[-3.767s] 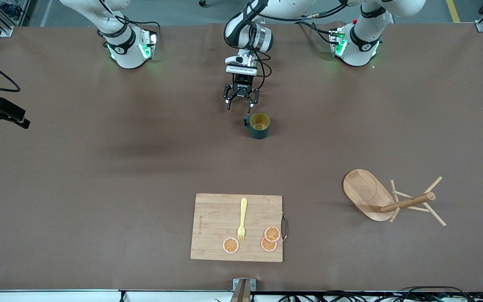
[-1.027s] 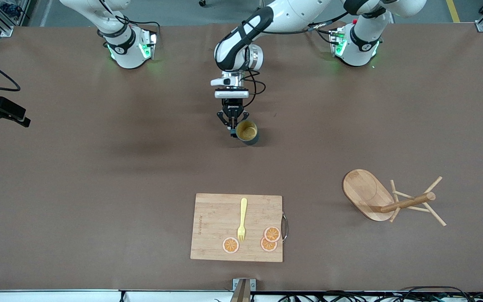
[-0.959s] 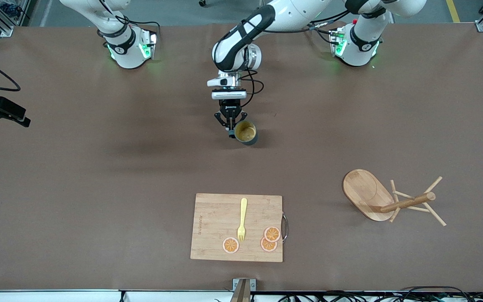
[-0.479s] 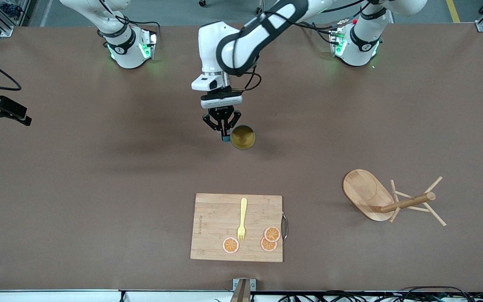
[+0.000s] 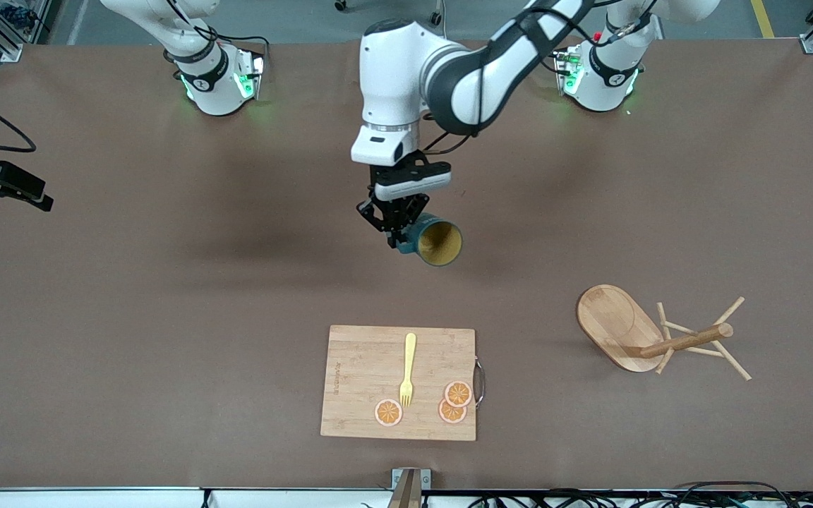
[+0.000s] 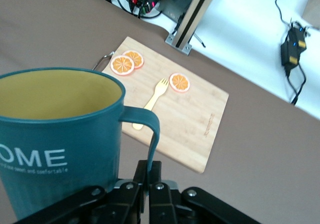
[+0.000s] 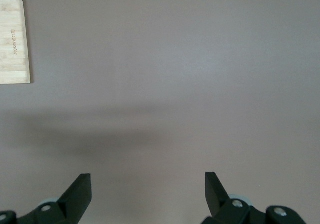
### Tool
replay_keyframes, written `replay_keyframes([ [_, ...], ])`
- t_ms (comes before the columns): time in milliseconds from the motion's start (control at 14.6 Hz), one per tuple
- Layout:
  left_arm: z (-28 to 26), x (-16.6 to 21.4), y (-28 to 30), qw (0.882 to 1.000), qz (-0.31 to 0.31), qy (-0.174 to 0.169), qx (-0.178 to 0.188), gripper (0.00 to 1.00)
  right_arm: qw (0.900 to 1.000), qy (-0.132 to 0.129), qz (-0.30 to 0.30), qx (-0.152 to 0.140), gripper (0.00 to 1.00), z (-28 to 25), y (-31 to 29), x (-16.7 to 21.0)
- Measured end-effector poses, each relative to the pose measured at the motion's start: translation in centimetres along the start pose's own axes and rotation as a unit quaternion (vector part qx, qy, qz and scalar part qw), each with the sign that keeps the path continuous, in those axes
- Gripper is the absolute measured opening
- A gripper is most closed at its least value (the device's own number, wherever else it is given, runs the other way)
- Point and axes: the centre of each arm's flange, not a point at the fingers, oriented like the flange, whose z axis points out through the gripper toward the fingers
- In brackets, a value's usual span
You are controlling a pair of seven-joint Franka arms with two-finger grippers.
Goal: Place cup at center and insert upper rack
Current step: 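Lift the teal mug by its handle with the left gripper, then carry the mug to the wooden mug tree with the left gripper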
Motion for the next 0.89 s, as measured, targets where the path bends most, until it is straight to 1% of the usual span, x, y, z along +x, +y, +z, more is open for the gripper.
replay_keyframes([
  [68, -0.4, 1.5, -0.1, 1.000, -0.021, -0.006, -0.001, 0.05, 1.000, 0.000, 0.000, 0.000, 1.00, 0.0, 0.0, 0.0],
  [205, -1.1, 4.9, -0.7, 0.997, -0.075, -0.027, 0.002, 0.05, 1.000, 0.000, 0.000, 0.000, 1.00, 0.0, 0.0, 0.0],
  [342, -1.6, 8.5, -1.7, 0.990, -0.130, -0.047, 0.007, 0.05, 1.000, 0.000, 0.000, 0.000, 1.00, 0.0, 0.0, 0.0],
  [479, -1.7, 11.6, -2.9, 0.982, -0.179, -0.065, 0.009, 0.05, 1.000, 0.000, 0.000, 0.000, 1.00, 0.0, 0.0, 0.0],
  [616, -1.8, 14.5, -4.7, 0.969, -0.232, -0.088, 0.000, 0.05, 1.000, 0.000, 0.000, 0.000, 1.00, 0.0, 0.0, 0.0],
  [753, -1.4, 17.4, -7.5, 0.950, -0.291, -0.114, -0.002, 0.05, 1.000, 0.000, -0.001, 0.000, 1.00, 0.0, -0.1, 0.0],
  [890, -0.9, 20.0, -10.4, 0.931, -0.339, -0.137, 0.006, 0.05, 1.000, 0.000, -0.001, 0.000, 1.00, 0.0, -0.1, 0.0],
])
